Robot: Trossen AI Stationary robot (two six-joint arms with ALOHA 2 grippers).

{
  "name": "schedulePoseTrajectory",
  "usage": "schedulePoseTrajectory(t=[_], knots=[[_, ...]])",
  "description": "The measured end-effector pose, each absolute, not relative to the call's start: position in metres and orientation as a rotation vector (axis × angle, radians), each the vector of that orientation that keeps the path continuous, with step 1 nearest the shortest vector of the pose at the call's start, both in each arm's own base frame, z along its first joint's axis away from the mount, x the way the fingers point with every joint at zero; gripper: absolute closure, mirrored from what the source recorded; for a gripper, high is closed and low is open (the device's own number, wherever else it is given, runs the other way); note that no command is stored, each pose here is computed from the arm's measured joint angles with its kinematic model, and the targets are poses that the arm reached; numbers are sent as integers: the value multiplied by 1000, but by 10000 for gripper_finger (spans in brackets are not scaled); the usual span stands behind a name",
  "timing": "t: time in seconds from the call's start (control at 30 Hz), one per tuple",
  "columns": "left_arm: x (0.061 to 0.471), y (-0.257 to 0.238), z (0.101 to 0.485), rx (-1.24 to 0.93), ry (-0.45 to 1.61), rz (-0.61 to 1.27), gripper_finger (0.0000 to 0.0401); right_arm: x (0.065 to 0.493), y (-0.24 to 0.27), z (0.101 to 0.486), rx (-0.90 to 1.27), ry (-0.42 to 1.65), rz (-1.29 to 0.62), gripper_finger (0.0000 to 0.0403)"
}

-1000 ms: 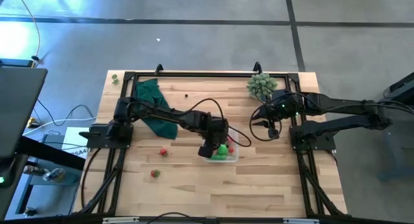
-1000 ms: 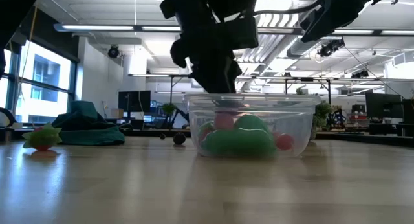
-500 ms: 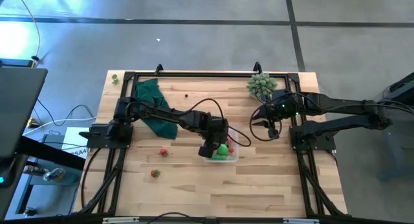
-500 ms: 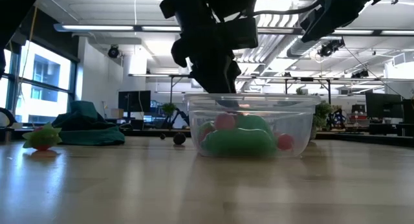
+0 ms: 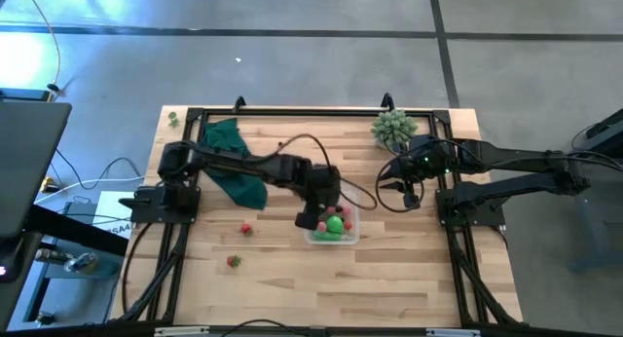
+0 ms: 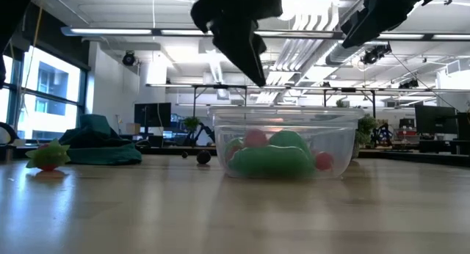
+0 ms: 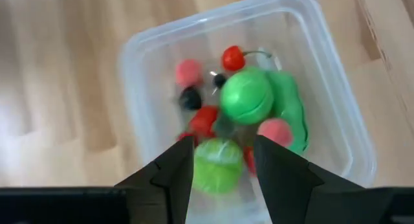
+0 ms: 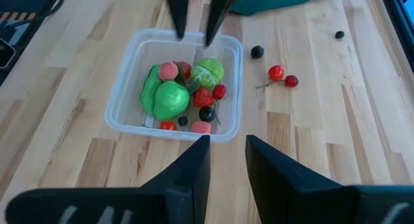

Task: Pick and placing Produce into tupperware
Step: Put the blackberry into the container

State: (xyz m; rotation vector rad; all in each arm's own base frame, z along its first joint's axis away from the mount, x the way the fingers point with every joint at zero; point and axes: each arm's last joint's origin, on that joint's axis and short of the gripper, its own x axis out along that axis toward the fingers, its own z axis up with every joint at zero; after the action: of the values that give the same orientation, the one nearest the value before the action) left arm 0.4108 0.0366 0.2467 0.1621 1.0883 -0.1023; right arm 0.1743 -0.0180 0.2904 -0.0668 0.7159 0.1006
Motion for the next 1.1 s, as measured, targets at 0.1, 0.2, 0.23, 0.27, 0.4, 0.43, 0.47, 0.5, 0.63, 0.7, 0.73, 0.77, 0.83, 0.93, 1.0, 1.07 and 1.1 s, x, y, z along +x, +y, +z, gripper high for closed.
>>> schedulePoseTrajectory(t=[0.1,0.2,0.23,0.27,0.4,0.43,0.47,0.5,0.63,0.7,0.73,0.77,0.83,0.93,1.0,1.07,1.1], knots=[[398,53,264,116,1089,-84,255,174,-18,290,-67,716,101,313],[383,71,274,92,1116,-58,251,174,-18,290,-66,716,101,313],[378,76,277,88,1128,-50,250,174,-18,290,-67,716,100,313],[374,81,280,87,1136,-44,248,174,-18,290,-67,716,101,313],[359,98,288,97,1171,-39,245,174,-18,290,-67,716,101,313],[356,102,289,103,1175,-39,245,174,-18,290,-67,716,101,313],[354,105,290,109,1180,-40,245,174,-18,290,-67,716,101,313],[352,108,290,117,1182,-42,245,174,-18,290,-67,716,100,313],[343,121,281,109,1161,-81,245,174,-18,291,-67,715,101,313],[338,126,271,94,1123,-98,245,174,-18,290,-67,716,101,313],[333,129,265,80,1112,-102,245,174,-18,290,-67,715,101,313],[328,131,258,66,1099,-104,245,174,-18,291,-67,715,101,313],[318,134,247,48,1058,-104,245,174,-18,290,-67,716,101,313],[304,135,231,53,995,-90,245,174,-18,290,-67,716,100,313],[295,133,218,59,969,-85,245,174,-18,291,-67,715,101,313],[289,131,206,68,933,-80,245,174,-18,290,-66,716,101,313],[286,130,199,72,921,-81,245,174,-18,290,-67,715,101,313]])
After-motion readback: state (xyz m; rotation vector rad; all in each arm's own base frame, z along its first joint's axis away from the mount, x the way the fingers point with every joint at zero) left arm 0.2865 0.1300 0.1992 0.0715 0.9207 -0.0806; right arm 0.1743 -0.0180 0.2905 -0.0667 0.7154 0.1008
